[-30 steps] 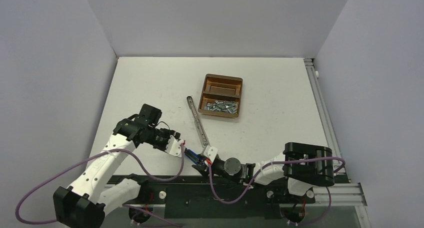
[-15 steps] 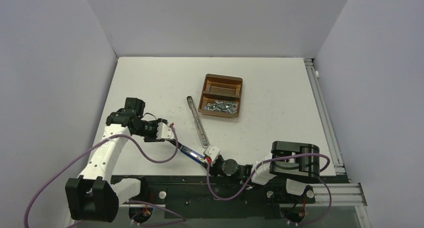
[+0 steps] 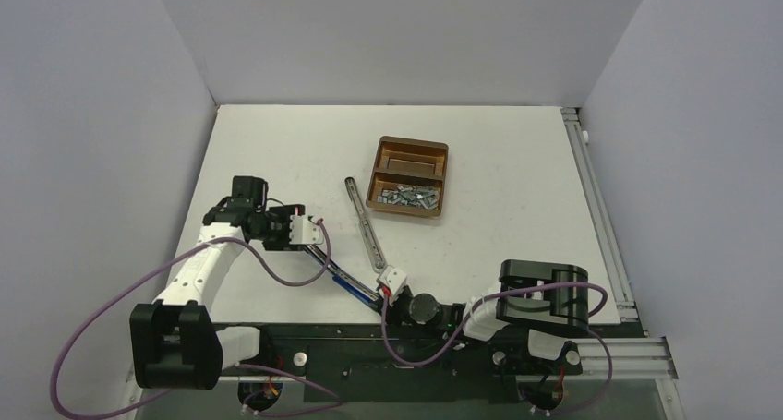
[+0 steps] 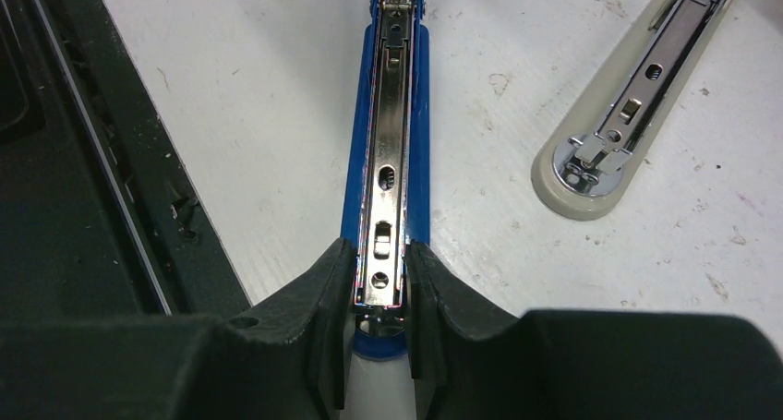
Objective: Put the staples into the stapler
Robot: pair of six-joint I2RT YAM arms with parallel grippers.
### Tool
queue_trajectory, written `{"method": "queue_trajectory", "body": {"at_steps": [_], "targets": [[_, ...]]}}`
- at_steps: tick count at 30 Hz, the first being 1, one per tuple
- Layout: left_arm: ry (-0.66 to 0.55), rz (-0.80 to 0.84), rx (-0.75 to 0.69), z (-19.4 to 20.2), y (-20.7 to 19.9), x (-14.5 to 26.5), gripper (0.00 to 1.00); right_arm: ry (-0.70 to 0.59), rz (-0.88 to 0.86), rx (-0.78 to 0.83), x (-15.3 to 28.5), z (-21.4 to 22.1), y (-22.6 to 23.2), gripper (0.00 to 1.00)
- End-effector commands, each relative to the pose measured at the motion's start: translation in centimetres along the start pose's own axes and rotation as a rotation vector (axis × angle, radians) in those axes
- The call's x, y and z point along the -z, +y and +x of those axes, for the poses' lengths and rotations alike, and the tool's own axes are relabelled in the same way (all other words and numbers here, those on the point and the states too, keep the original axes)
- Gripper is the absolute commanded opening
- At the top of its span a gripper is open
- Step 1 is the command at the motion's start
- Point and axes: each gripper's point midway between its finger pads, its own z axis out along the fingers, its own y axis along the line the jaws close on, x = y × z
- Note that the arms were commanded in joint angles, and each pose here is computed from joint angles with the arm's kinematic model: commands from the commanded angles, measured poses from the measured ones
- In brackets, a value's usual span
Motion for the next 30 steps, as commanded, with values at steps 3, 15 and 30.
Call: {"method": "queue_trajectory", "body": {"at_steps": [3,15,30], "targets": [[0.095,-0.146,-0.027,1.7,3.8,0.7,0.50,0.057,0.001,-0.032,-0.3,1.0,1.1,0.09],[0.054,-0.200,0.236,0.7,3.6,2.2,0.87,0.043,0.240,-0.047,-1.6,0.8,0.0,0.09],[-0.044,-0.129,0.399,-0.5,2.1,3.1,0.84,0.040,0.316,0.005,-1.5,0.8,0.2,0.09]]}}
